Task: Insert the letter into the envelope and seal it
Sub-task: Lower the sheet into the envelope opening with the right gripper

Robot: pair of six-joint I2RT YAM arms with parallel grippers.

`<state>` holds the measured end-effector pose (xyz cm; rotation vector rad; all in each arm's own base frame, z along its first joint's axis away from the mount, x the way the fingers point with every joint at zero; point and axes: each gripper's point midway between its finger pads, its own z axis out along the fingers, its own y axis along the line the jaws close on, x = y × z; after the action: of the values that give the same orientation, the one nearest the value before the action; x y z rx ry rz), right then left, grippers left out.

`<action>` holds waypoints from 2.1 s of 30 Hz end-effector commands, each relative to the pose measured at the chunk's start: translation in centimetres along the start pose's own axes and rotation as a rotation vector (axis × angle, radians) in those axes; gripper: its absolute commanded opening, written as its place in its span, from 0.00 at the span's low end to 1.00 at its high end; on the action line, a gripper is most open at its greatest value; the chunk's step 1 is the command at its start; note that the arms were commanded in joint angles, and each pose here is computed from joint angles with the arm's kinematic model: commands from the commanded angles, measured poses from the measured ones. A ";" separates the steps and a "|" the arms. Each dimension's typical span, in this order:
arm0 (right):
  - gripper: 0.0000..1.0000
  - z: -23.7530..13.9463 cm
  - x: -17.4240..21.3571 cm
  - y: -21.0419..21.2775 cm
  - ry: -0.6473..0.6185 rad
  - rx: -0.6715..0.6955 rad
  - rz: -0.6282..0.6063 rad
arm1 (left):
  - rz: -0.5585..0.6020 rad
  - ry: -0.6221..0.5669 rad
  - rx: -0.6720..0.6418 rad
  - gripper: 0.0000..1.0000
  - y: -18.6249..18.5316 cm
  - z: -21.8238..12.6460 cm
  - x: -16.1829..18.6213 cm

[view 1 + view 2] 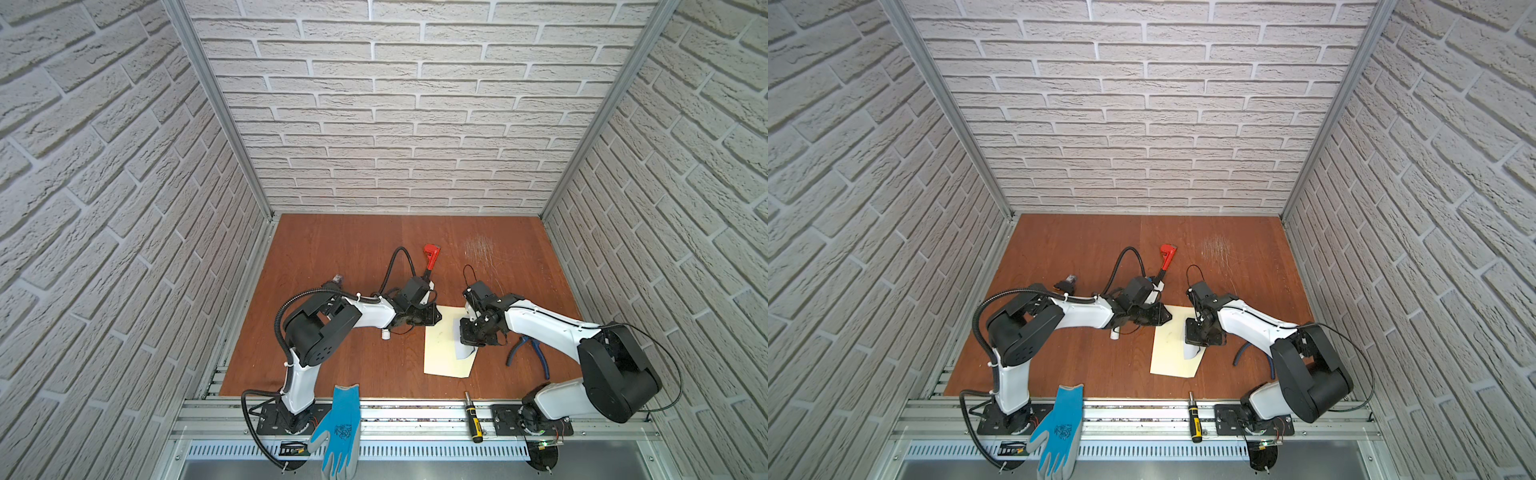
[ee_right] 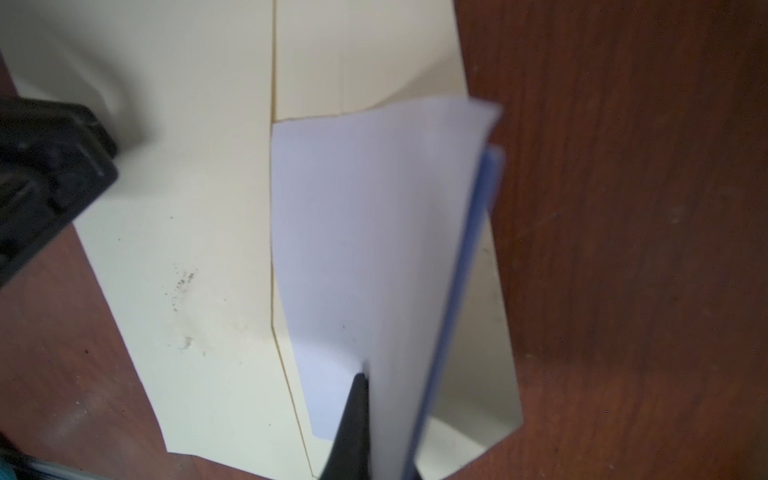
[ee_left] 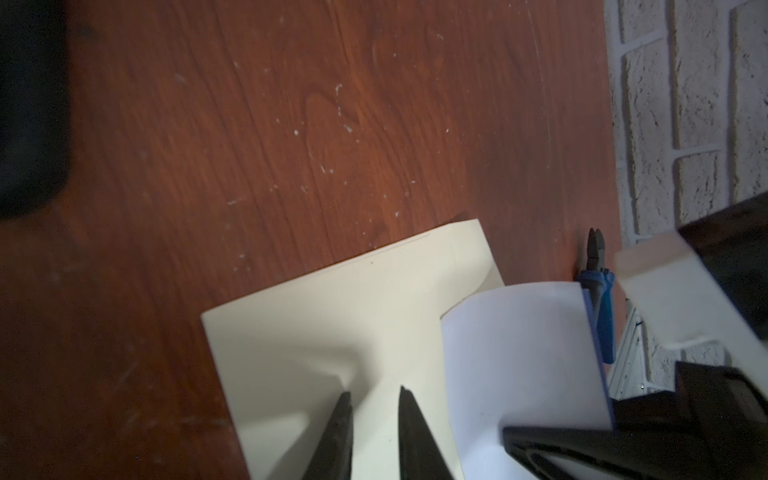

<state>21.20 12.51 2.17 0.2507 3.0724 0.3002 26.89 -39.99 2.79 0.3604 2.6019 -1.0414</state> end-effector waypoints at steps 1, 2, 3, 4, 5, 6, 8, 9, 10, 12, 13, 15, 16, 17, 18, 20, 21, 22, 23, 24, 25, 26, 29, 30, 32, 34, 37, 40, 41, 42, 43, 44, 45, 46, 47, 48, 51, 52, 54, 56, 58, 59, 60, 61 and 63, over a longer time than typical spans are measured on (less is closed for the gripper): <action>0.06 0.2 -0.6 0.9 -0.020 -0.052 0.023 | -0.026 0.068 -0.069 0.22 2.8 0.5 2.4; 0.05 0.3 -0.6 0.9 -0.021 -0.056 0.025 | -0.028 0.068 -0.071 0.22 2.9 0.5 2.4; 0.05 0.3 -0.6 1.0 -0.023 -0.057 0.026 | -0.028 0.068 -0.067 0.22 2.8 0.4 2.5; 0.05 0.4 -0.6 1.0 -0.024 -0.062 0.027 | -0.029 0.068 -0.064 0.21 2.8 0.4 2.5; 0.05 0.4 -0.7 1.1 -0.029 -0.071 0.029 | -0.029 0.068 -0.064 0.21 2.7 0.4 2.5; 0.05 0.5 -0.7 1.2 -0.029 -0.078 0.031 | -0.030 0.068 -0.062 0.21 2.7 0.4 2.5; 0.05 0.7 -0.7 1.6 -0.029 -0.099 0.036 | -0.030 0.068 -0.059 0.21 2.6 0.4 2.5; 0.05 0.9 -0.7 1.7 -0.026 -0.108 0.040 | -0.033 0.067 -0.058 0.21 2.6 0.4 2.5; 0.05 1.0 -0.6 1.8 -0.022 -0.113 0.041 | -0.035 0.065 -0.054 0.20 2.6 0.3 2.4; 0.05 1.2 -0.5 1.9 -0.010 -0.118 0.038 | -0.035 0.062 -0.051 0.20 2.4 0.3 2.4; 0.05 1.2 -0.6 1.9 -0.012 -0.121 0.038 | -0.035 0.062 -0.052 0.20 2.4 0.3 2.3; 0.05 1.2 -0.7 2.2 -0.018 -0.136 0.039 | -0.034 0.063 -0.045 0.20 2.3 0.2 2.3; 0.05 1.2 -0.7 2.4 -0.018 -0.147 0.038 | -0.036 0.064 -0.043 0.20 2.2 0.2 2.4; 0.05 1.3 -0.7 2.7 -0.016 -0.167 0.038 | -0.037 0.063 -0.042 0.20 2.2 0.2 2.3; 0.05 1.4 -0.9 3.2 -0.019 -0.193 0.038 | -0.037 0.063 -0.039 0.20 2.1 0.2 2.4; 0.06 1.6 -0.8 3.4 -0.018 -0.210 0.041 | -0.036 0.058 -0.035 0.20 2.0 0.0 2.2; 0.08 1.4 -1.0 3.5 -0.022 -0.212 0.039 | -0.035 0.057 -0.031 0.22 1.8 -0.1 2.1; 0.14 1.1 -1.0 3.4 -0.030 -0.207 0.039 | -0.033 0.055 -0.030 0.22 1.7 -0.3 2.1; 0.19 0.8 -1.1 3.3 -0.038 -0.200 0.039 | -0.028 0.053 -0.028 0.22 1.5 -0.6 2.0; 0.26 0.3 -1.2 3.2 -0.048 -0.190 0.037 | -0.019 0.050 -0.027 0.23 1.2 -0.8 1.8; 0.31 -0.2 -1.2 2.9 -0.056 -0.173 0.032 | -0.013 0.047 -0.027 0.24 1.0 -1.1 1.6; 0.36 -0.6 -1.2 2.7 -0.061 -0.159 0.028 | -0.007 0.044 -0.028 0.24 0.9 -1.3 1.5; 0.47 -1.8 -1.1 2.1 -0.076 -0.121 0.017 | 0.006 0.039 -0.024 0.24 0.5 -1.6 1.1; 0.49 -2.2 -1.0 1.9 -0.080 -0.112 0.016 | 0.008 0.036 -0.021 0.25 0.3 -1.7 1.0; 0.53 -2.8 -0.8 1.4 -0.089 -0.090 0.017 | 0.012 0.029 -0.020 0.25 0.1 -1.9 0.8; 0.55 -3.4 -0.7 0.9 -0.097 -0.069 0.014 | 0.017 0.028 -0.024 0.25 -0.1 -2.1 0.9; 0.55 -4.0 -0.5 0.4 -0.110 -0.047 0.011 | 0.027 0.023 -0.021 0.26 -0.5 -2.4 0.9; 0.55 -3.8 -0.3 0.0 -0.106 -0.028 0.005 | 0.038 0.020 -0.016 0.30 -1.0 -2.7 1.1; 0.54 -3.7 -0.3 0.0 -0.103 -0.024 0.005 | 0.041 0.019 -0.015 0.31 -1.2 -2.8 1.1; 0.54 -3.5 -0.3 0.0 -0.098 -0.026 0.005 | 0.045 0.017 -0.011 0.33 -1.4 -3.0 1.1; 0.53 -3.4 -0.4 0.1 -0.095 -0.031 0.004 | 0.048 0.016 -0.010 0.35 -1.6 -3.1 1.2; 0.53 -3.3 -0.5 0.2 -0.094 -0.033 0.004 | 0.051 0.018 -0.009 0.37 -1.8 -3.2 1.3; 0.52 -3.2 -0.6 0.2 -0.094 -0.029 0.007 | 0.053 0.019 -0.009 0.39 -1.9 -3.3 1.4; 0.52 -3.2 -0.6 0.2 -0.093 -0.027 0.005 | 0.055 0.019 -0.011 0.40 -2.0 -3.4 1.5; 0.52 -3.1 -0.7 0.2 -0.093 -0.021 0.004 | 0.057 0.019 -0.013 0.40 -2.1 -3.6 1.6; 0.52 -3.1 -0.8 0.2 -0.091 -0.018 0.002 | 0.058 0.019 -0.016 0.40 -2.0 -3.7 1.7; 0.52 -2.9 -1.0 0.1 -0.082 0.002 -0.004 | 0.056 0.028 -0.030 0.40 -1.7 -3.8 2.2; 0.52 -2.7 -1.1 0.0 -0.077 0.008 -0.004 | 0.054 0.032 -0.035 0.40 -1.5 -3.8 2.4; 0.52 -2.5 -1.3 0.1 -0.072 0.012 -0.010 | 0.049 0.037 -0.046 0.40 -1.0 -3.9 2.8; 0.53 -2.4 -1.4 0.1 -0.063 0.020 -0.013 | 0.045 0.045 -0.055 0.40 -0.6 -3.9 3.3; 0.53 -2.3 -1.5 0.1 -0.057 0.032 -0.021 | 0.039 0.049 -0.063 0.41 -0.1 -4.0 3.7; 0.54 -2.2 -1.6 0.1 -0.055 0.034 -0.023 | 0.036 0.051 -0.069 0.41 0.1 -4.1 4.0; 0.54 -2.1 -1.7 0.1 -0.052 0.038 -0.025 | 0.034 0.052 -0.071 0.41 0.3 -4.1 4.2; 0.54 -2.0 -1.8 0.1 -0.052 0.043 -0.025 | 0.033 0.053 -0.074 0.41 0.5 -4.2 4.4; 0.54 -1.9 -1.8 0.1 -0.048 0.049 -0.027 | 0.031 0.051 -0.077 0.42 0.6 -4.4 4.5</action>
<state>22.36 12.14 3.84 0.2341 3.0440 0.2447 22.30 -36.59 3.39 0.4193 2.6756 -0.9492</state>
